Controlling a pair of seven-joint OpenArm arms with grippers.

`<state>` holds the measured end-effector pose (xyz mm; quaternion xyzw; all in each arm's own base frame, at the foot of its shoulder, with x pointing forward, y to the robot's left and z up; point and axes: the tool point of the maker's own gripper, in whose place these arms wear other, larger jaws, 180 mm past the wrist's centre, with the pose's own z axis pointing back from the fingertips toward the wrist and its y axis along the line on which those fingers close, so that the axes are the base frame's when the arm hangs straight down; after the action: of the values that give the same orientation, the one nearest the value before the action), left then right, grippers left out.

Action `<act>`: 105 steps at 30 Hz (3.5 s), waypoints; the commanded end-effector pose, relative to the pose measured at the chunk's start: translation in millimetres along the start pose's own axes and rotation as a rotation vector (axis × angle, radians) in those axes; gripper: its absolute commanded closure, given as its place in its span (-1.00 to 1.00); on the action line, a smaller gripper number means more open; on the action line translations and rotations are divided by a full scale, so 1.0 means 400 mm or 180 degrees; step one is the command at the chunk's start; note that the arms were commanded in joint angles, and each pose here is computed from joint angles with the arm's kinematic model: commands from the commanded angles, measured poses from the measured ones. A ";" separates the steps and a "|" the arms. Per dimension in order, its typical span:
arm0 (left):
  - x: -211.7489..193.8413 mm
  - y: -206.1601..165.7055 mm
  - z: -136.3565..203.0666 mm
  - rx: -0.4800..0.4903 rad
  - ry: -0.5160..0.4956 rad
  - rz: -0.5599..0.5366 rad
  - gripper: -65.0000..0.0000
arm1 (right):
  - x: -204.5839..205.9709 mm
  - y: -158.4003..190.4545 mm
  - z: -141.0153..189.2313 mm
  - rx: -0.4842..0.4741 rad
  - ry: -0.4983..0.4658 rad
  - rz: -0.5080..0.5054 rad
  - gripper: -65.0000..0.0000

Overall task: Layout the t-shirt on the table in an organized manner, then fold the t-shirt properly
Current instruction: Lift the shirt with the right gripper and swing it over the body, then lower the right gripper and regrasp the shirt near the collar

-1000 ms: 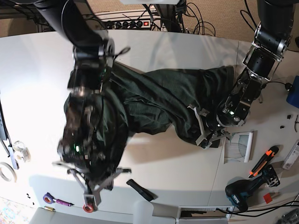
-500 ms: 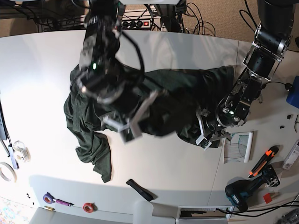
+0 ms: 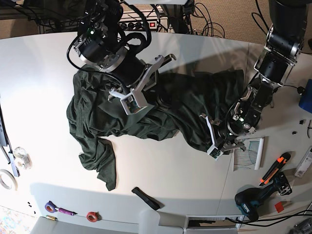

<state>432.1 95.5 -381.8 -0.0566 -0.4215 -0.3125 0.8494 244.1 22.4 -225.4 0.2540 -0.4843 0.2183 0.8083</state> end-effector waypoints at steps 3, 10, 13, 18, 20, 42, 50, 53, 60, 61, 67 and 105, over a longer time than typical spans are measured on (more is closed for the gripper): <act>0.094 0.056 0.013 0.0138 -0.0262 -0.0066 0.59 | 0.019 0.065 0.014 0.0398 -0.0169 -0.0070 1.00; 0.141 0.079 0.019 0.0183 -0.0361 -0.0101 0.59 | -0.029 0.166 0.045 0.1022 -0.0052 -0.0146 1.00; 0.144 0.074 0.019 0.0142 -0.0383 -0.0024 0.59 | -0.018 0.191 0.056 0.1207 -0.0143 -0.0167 1.00; 0.141 0.067 0.017 0.0122 -0.0383 -0.0001 0.59 | 0.001 0.201 0.053 0.1230 -0.0281 -0.0059 1.00; 0.138 0.067 0.017 0.0121 -0.0373 0.0002 0.59 | -0.001 0.218 0.046 0.1245 -0.0257 0.0030 1.00; 0.129 0.063 0.015 0.0112 -0.0319 0.0006 0.59 | -0.110 0.225 -0.097 0.0999 0.0120 0.0452 1.00; 0.129 0.059 0.015 0.0087 -0.0314 -0.0005 0.31 | -0.082 0.193 -0.110 0.0800 -0.0004 0.0558 0.15; 0.128 0.058 0.015 0.0081 -0.0311 -0.0009 0.31 | -0.062 0.151 -0.124 0.0548 -0.0015 0.0701 0.15; 0.129 0.058 0.015 0.0081 -0.0318 -0.0008 0.31 | -0.019 -0.167 -0.078 -0.1620 0.0087 0.0800 0.15; 0.130 0.058 0.015 0.0081 -0.0323 -0.0007 0.31 | -0.021 -0.209 -0.056 -0.1861 0.0099 0.0728 0.15; 0.130 0.057 0.014 0.0078 -0.0323 -0.0007 0.31 | -0.072 -0.384 0.025 -0.2281 0.0186 0.0199 0.15; 0.132 0.053 0.014 0.0070 -0.0372 -0.0001 0.31 | -0.159 -0.371 0.220 -0.2125 0.0771 -0.0309 1.00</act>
<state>450.1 87.9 -357.5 -0.0679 -0.4449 -0.3077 0.8383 241.1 -155.7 -284.4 -0.0309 -0.3999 0.0384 0.9152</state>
